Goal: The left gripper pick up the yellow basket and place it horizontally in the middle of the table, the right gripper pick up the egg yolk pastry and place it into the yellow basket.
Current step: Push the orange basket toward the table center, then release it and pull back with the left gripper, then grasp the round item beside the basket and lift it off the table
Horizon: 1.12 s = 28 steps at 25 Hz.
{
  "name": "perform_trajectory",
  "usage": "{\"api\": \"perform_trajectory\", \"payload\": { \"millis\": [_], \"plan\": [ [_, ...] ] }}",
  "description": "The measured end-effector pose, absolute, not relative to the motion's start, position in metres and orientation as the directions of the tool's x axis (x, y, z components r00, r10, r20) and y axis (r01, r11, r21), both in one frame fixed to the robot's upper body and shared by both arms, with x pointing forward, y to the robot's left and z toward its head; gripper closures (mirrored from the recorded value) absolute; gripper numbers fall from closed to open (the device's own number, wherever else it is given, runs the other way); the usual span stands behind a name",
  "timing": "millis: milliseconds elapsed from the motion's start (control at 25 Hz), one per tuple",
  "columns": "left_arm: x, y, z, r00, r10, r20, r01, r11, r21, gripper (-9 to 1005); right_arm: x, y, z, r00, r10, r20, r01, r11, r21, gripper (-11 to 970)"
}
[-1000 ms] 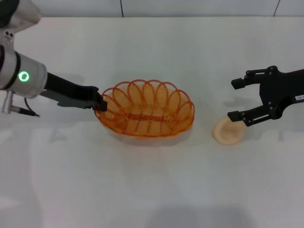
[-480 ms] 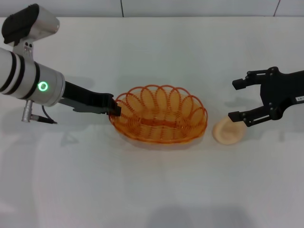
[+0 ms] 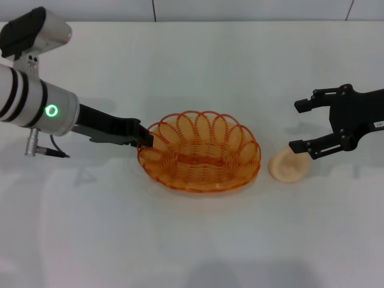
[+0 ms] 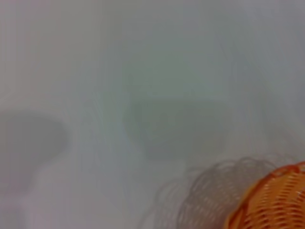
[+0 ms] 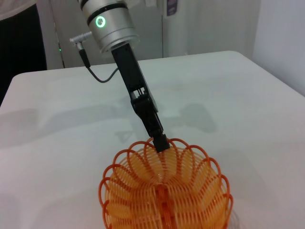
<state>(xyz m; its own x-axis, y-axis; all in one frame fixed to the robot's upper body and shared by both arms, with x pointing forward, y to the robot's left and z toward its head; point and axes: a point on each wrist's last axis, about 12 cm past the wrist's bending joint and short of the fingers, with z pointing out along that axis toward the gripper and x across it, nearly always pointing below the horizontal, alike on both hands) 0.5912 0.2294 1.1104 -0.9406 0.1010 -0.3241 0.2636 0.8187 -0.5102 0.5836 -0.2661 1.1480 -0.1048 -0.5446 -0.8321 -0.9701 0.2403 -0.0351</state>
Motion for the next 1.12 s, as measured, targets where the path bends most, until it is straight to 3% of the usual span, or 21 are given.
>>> {"api": "perform_trajectory", "payload": {
  "millis": [360, 560, 680, 920, 1120],
  "plan": [
    [0.588, 0.238, 1.115, -0.932, 0.082, -0.352, 0.262, 0.826, -0.5, 787, 0.584, -0.267, 1.147, -0.111, -0.544, -0.831, -0.968, 0.249, -0.033, 90],
    [0.586, 0.243, 1.115, -0.93, 0.079, -0.359, 0.26, 0.832, -0.49, 572, 0.584, -0.267, 1.147, -0.113, -0.546, -0.83, -0.968, 0.25, -0.032, 90],
    [0.585, 0.245, 1.117, -0.926, 0.083, -0.369, 0.266, 0.837, -0.479, 329, 0.584, -0.268, 1.147, -0.115, -0.547, -0.829, -0.967, 0.251, -0.031, 90],
    [0.585, 0.248, 1.123, -0.904, 0.12, -0.41, 0.318, 0.831, -0.456, 288, 0.581, -0.27, 1.145, -0.125, -0.545, -0.829, -0.966, 0.259, -0.024, 90],
    [0.574, 0.259, 1.144, -0.758, 0.24, -0.607, 0.545, 0.744, -0.386, 287, 0.579, -0.273, 1.143, -0.134, -0.543, -0.829, -0.963, 0.269, -0.02, 90]
  ]
}}
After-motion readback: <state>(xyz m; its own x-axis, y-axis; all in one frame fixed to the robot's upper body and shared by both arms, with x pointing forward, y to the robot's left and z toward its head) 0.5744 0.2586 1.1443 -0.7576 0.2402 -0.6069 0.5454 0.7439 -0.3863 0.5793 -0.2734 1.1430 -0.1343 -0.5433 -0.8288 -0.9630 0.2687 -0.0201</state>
